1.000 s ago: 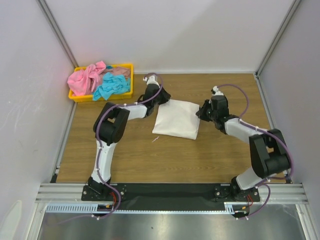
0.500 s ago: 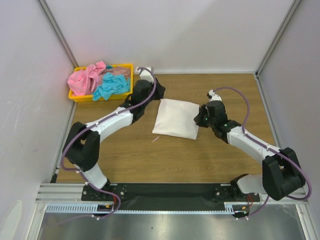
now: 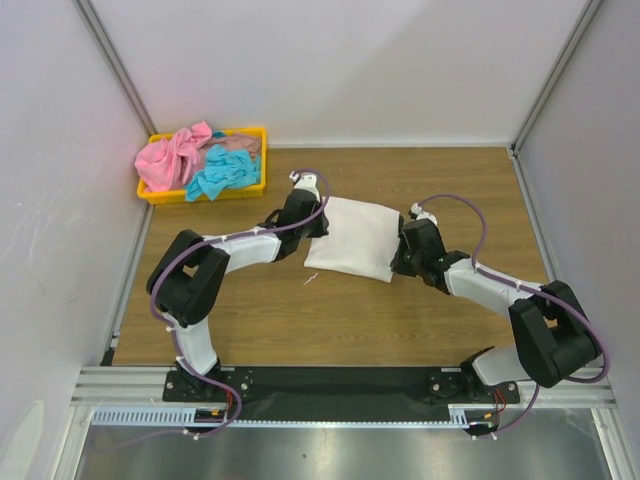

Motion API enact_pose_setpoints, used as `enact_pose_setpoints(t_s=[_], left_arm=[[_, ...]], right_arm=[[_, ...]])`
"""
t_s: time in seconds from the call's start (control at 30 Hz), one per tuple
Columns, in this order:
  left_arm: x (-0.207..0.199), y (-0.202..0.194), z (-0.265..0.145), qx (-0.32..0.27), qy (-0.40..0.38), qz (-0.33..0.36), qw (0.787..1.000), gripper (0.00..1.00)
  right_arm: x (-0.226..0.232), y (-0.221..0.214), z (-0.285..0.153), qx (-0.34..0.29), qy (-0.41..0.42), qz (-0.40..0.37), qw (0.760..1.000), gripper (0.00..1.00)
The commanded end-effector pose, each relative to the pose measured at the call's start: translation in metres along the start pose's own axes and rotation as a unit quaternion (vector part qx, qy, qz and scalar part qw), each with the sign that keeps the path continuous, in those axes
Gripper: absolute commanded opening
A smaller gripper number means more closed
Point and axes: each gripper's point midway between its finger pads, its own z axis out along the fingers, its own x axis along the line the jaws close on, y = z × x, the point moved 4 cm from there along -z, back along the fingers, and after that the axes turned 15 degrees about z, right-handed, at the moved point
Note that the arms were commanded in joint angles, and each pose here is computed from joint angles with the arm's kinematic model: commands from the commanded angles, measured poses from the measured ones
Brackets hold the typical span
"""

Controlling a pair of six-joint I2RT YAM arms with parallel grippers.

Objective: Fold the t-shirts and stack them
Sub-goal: Fold the tshirt

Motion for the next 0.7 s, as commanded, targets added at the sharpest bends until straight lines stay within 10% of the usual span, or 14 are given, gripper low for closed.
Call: enact_pose_setpoints(t_s=[0.0,0.2,0.43,0.67], left_arm=[[-0.001,0.018,0.002,-0.021,0.008,0.005,1.0,0.19],[0.002,0.024,-0.01,-0.023,0.012,0.033,0.999,0.35],[0.007,0.017,-0.016,-0.02,0.007,0.07,0.997,0.92],[0.008,0.004,0.008,0.008,-0.028,0.049,0.998,0.98]], right_arm=[[-0.017,-0.009,0.002,0.001,-0.037,-0.002,0.999,0.0],[-0.009,-0.005,-0.001,0.009,-0.03,-0.008,0.999,0.0],[0.025,0.048,-0.036,-0.035,-0.016,-0.03,0.999,0.01],[0.007,0.084,-0.041,-0.025,0.026,0.043,0.998,0.06]])
